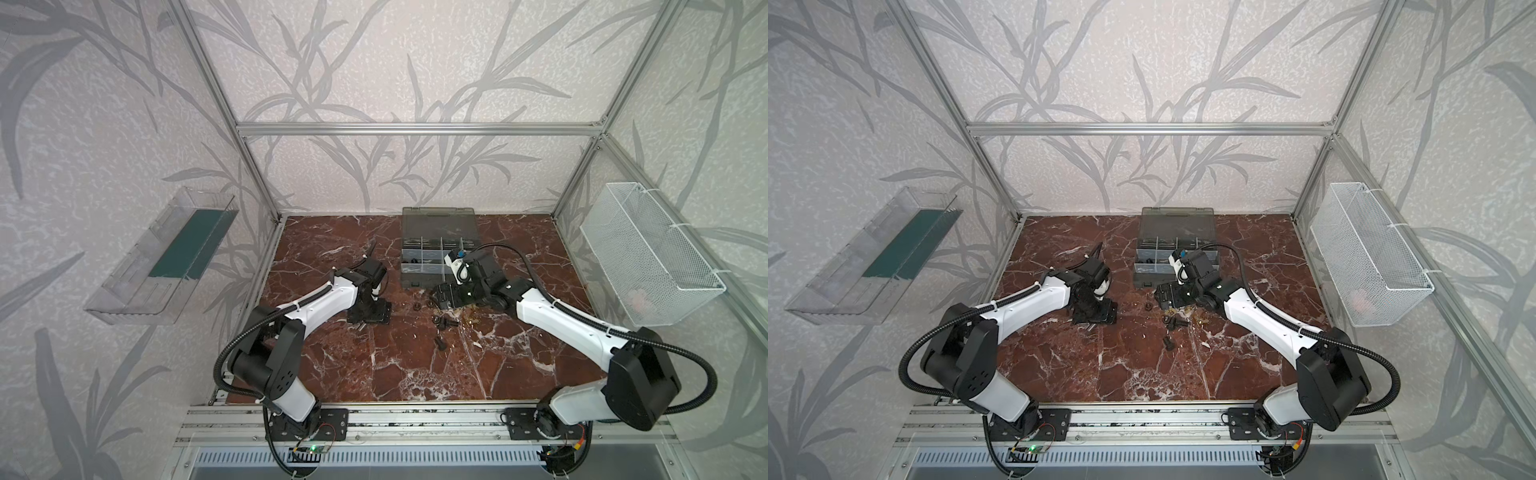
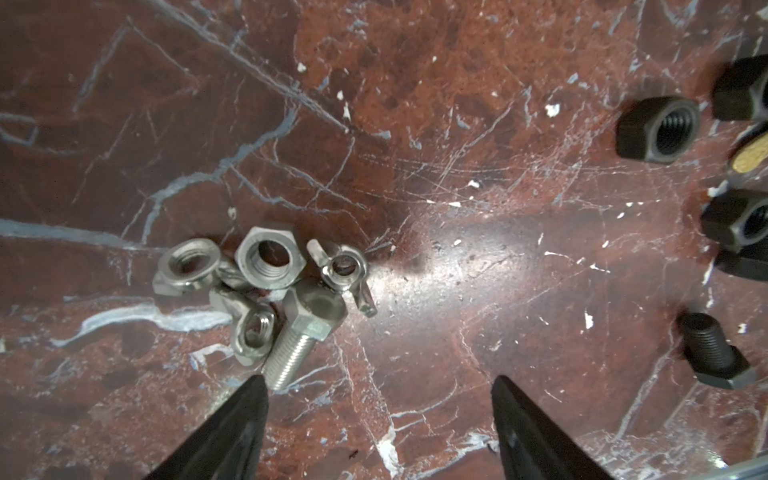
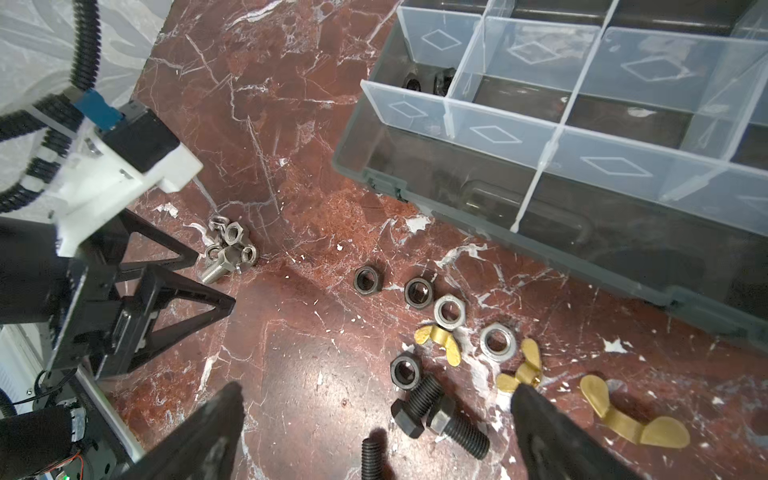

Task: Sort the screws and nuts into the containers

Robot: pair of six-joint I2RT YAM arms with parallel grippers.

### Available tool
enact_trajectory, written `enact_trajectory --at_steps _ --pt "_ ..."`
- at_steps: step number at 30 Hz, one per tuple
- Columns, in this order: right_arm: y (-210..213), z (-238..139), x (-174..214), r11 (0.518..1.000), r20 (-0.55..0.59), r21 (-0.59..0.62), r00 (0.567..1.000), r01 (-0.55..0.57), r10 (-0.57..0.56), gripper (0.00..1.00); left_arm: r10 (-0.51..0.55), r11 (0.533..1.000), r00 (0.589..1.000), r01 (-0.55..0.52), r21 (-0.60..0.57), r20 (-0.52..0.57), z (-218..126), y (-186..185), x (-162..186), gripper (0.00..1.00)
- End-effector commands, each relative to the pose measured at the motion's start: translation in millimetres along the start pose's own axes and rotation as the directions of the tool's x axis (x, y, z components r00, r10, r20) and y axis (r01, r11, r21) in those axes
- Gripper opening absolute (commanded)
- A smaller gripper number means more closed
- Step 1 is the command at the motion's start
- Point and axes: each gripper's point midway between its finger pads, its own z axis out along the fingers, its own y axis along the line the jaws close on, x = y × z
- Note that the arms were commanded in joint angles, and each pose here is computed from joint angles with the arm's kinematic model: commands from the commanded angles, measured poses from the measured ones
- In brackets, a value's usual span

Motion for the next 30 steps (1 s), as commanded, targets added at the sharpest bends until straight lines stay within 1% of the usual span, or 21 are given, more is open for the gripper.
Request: enact_trajectory --at_steps 1,10,14,17,23,26,30 --pt "2.7 -1.9 1.9 1.000 0.007 -0.015 1.000 0.006 -0.006 0.99 0.028 0.998 0.999 -0.029 -0.053 -0.036 10.1 8.5 5.5 0.73" --pt "1.2 3.8 5.6 1.000 -0.004 -0.017 1.000 -0.004 0.004 0.99 0.032 0.995 0.998 -0.038 -0.096 -0.062 20.7 14.3 1.4 0.61" --pt "0.4 4.3 6.2 1.000 -0.006 -0.015 1.000 -0.005 0.005 0.99 0.031 0.996 0.997 -0.036 -0.084 -0.070 24.8 12.6 2.4 0.53" --pt "-0.7 5.0 7.9 1.000 -0.012 -0.012 1.000 -0.007 0.007 0.99 0.030 0.996 0.997 -0.036 -0.085 -0.075 26.8 13.5 4.2 0.44" --pt "-1.3 6.9 8.2 1.000 -0.016 -0.014 1.000 -0.019 0.018 0.99 0.035 0.995 0.996 -0.042 -0.088 -0.083 27.9 14.5 6.8 0.34" --pt "-2.0 7.0 7.9 0.999 -0.015 -0.017 0.999 -0.030 0.030 0.99 0.036 0.994 0.996 -0.044 -0.096 -0.082 27.6 15.9 6.7 0.26" --pt "-3.0 5.5 5.7 0.999 -0.007 -0.022 0.999 -0.044 0.044 0.99 0.034 0.992 0.995 -0.045 -0.114 -0.089 29.3 19.6 8.0 0.26"
